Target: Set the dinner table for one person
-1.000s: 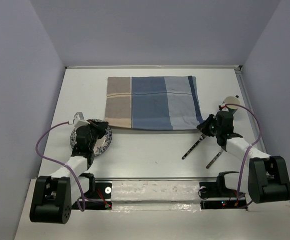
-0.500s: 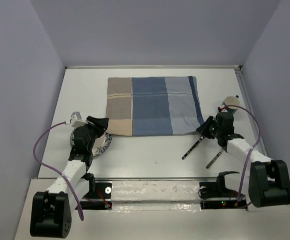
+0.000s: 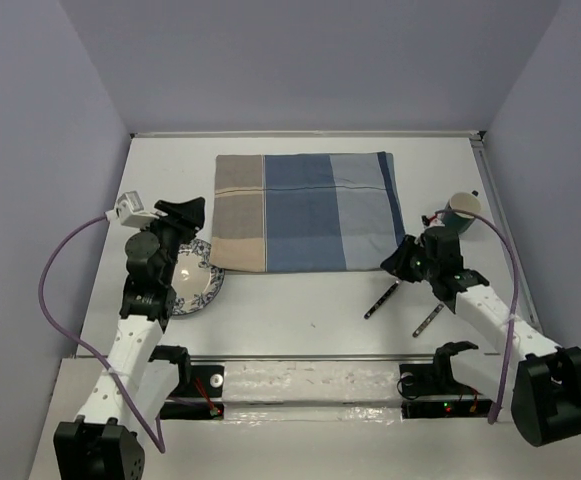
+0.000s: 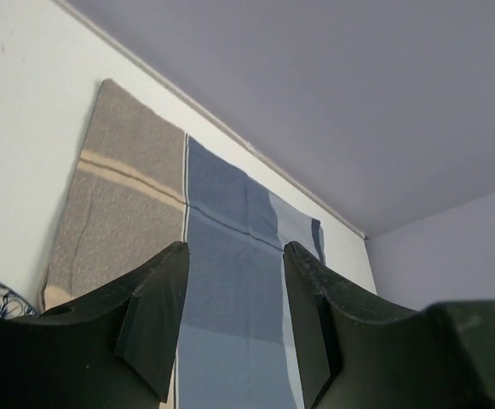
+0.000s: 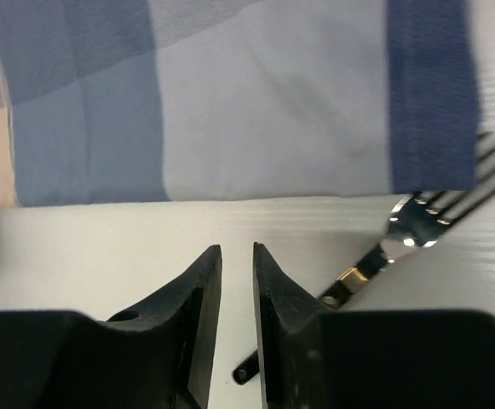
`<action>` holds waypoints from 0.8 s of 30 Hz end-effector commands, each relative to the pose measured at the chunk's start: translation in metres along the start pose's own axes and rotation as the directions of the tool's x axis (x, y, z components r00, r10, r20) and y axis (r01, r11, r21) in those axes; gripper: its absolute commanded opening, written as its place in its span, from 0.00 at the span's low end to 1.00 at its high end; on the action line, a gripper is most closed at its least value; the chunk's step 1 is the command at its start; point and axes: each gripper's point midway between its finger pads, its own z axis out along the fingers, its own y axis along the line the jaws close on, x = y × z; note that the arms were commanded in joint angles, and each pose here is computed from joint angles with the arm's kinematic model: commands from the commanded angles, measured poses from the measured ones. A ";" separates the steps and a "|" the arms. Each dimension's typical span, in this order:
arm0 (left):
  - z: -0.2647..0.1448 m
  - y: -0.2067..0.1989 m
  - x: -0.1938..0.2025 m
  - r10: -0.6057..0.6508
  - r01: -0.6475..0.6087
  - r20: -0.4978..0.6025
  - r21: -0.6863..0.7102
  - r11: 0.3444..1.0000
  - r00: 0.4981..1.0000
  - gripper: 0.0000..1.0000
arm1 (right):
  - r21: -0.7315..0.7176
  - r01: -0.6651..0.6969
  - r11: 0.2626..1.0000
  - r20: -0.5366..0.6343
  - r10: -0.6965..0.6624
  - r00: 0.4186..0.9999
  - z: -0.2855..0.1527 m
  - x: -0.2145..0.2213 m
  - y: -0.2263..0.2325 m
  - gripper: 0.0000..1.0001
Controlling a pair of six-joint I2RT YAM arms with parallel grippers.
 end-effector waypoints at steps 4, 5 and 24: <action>-0.015 -0.082 -0.066 0.234 -0.246 0.094 0.156 0.957 0.968 0.61 | -0.244 0.073 0.967 0.050 -0.063 0.997 0.007 0.004 0.126 0.43; -0.017 -0.084 -0.067 0.260 -0.269 0.079 0.149 0.951 0.962 0.62 | -0.327 0.088 0.941 0.083 -0.064 0.995 0.006 0.004 0.161 0.45; -0.044 -0.124 -0.077 0.403 -0.435 0.182 0.201 0.878 0.897 0.95 | -0.531 -0.095 0.842 -0.160 0.010 0.987 0.118 0.156 0.364 0.55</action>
